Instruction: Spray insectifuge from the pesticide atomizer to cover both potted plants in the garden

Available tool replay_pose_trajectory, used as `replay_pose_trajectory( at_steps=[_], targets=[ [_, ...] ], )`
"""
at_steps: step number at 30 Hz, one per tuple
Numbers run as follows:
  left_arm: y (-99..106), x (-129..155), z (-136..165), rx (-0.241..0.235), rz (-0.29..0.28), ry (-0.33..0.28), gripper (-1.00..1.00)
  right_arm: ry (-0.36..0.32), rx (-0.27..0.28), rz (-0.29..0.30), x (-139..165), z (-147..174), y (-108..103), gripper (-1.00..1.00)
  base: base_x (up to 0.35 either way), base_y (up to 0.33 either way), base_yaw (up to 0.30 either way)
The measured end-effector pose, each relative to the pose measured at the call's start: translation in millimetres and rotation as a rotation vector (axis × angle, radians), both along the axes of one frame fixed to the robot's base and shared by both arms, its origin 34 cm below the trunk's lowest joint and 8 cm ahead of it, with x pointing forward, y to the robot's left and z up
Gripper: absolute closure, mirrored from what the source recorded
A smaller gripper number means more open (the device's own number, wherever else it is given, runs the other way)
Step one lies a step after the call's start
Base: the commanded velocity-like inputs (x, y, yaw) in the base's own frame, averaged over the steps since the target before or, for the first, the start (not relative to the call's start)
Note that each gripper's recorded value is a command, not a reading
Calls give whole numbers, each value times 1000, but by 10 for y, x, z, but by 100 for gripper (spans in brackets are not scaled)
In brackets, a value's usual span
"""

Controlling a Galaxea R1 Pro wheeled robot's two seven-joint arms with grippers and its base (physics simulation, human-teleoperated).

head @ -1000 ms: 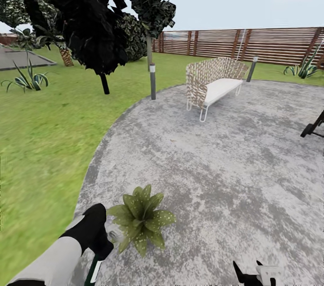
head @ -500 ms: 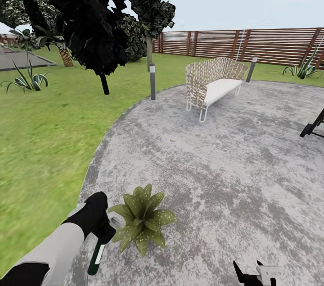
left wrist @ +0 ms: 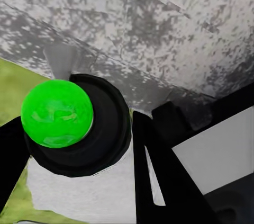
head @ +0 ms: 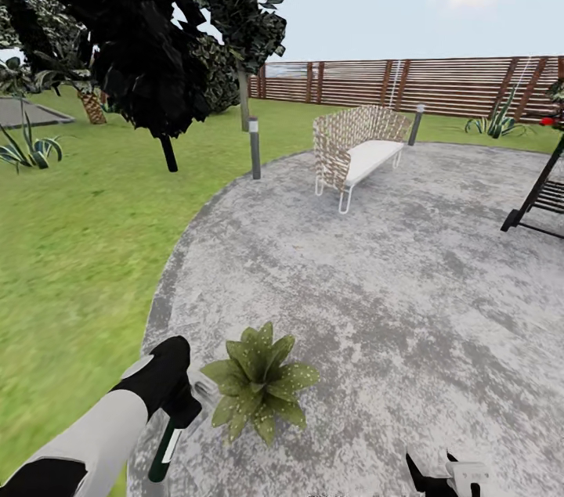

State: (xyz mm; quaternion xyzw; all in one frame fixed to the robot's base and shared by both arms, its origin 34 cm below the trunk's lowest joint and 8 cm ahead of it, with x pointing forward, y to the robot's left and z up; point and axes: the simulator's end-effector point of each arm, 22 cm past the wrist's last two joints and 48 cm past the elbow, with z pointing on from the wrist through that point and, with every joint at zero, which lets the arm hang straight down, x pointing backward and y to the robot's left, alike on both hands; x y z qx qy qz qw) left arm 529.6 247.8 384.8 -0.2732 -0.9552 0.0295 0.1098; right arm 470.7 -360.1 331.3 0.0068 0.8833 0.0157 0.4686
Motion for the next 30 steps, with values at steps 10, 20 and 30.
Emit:
replay_pose_trajectory(
  at_steps=[10,20,30],
  targets=[
    [-38,-19,-10,-3,-3,3,100,0,0,0,1,0,0,-100,-26,316,-300],
    [-49,-18,-9,-5,-2,3,100,0,0,0,0,0,0,-100,38,327,-300],
    [-42,-18,-11,-1,-5,3,100,-1,0,-1,4,2,-2,-100,-88,337,-159]
  ],
)
